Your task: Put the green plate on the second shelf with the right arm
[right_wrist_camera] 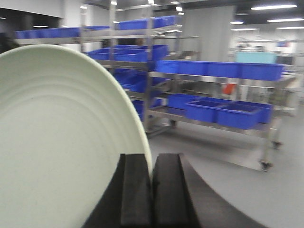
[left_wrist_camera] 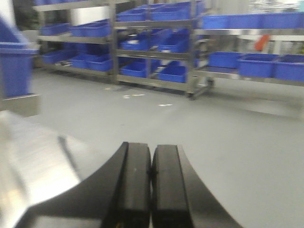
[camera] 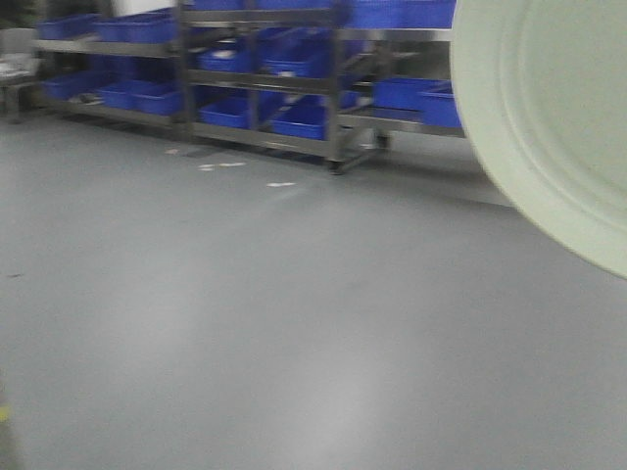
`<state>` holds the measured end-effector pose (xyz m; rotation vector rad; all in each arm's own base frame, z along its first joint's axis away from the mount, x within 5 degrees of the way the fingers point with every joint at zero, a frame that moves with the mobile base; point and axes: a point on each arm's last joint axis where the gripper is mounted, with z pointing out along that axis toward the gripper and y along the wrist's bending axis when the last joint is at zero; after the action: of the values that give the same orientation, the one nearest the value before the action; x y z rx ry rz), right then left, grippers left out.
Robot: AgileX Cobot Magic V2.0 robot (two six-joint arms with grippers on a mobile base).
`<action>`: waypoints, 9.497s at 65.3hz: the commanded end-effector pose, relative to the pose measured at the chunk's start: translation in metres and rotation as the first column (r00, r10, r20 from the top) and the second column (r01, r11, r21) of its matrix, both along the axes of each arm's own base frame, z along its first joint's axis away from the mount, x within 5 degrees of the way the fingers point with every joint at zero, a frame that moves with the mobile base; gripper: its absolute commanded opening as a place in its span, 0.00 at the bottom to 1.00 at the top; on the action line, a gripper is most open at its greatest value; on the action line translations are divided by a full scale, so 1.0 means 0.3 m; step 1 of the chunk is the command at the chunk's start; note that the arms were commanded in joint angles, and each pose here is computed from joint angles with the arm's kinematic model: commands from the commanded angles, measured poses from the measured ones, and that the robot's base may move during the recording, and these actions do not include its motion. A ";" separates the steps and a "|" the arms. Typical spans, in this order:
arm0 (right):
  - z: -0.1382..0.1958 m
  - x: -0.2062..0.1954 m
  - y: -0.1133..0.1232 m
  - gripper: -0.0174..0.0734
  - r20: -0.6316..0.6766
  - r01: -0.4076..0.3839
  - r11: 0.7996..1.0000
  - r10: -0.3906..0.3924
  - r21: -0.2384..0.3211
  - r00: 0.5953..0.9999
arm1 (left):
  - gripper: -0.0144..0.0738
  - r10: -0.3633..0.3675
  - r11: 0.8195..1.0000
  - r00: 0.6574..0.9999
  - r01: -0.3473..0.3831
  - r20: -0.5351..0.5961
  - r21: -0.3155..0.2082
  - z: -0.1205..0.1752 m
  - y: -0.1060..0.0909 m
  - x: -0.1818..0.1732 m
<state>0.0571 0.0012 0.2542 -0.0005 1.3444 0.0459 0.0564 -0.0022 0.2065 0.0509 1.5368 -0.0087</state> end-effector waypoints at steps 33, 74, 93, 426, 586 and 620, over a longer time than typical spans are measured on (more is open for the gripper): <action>0.069 -0.015 -0.006 0.26 0.140 0.015 1.000 -0.018 0.022 0.990 | 0.31 0.000 1.000 0.998 0.000 0.056 -0.004 -0.018 0.000 0.000; 0.069 -0.015 -0.006 0.26 0.140 0.015 1.000 -0.018 0.022 0.990 | 0.31 0.000 1.000 0.998 0.000 0.056 -0.004 -0.018 0.000 0.000; 0.069 -0.015 -0.006 0.26 0.140 0.015 1.000 -0.018 0.022 0.990 | 0.31 0.000 1.000 0.998 0.000 0.056 -0.004 -0.018 0.000 0.000; 0.196 -0.013 0.015 0.26 0.403 -0.144 0.988 0.109 0.058 0.908 | 0.31 0.000 1.000 0.998 0.000 0.056 -0.004 -0.018 0.000 0.000; 0.474 0.079 0.102 0.24 -0.175 -0.314 0.932 0.284 -0.181 0.943 | 0.31 0.000 1.000 0.998 0.000 0.056 -0.004 -0.018 0.000 0.000; 0.460 0.046 0.095 0.25 -0.134 -0.310 0.951 0.309 0.009 0.942 | 0.31 0.000 1.000 0.998 0.000 0.056 -0.004 -0.018 0.000 0.000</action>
<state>0.0750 0.0386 0.3807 -0.3570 1.5585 0.3385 0.0564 -0.0022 0.2066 0.0508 1.5357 -0.0087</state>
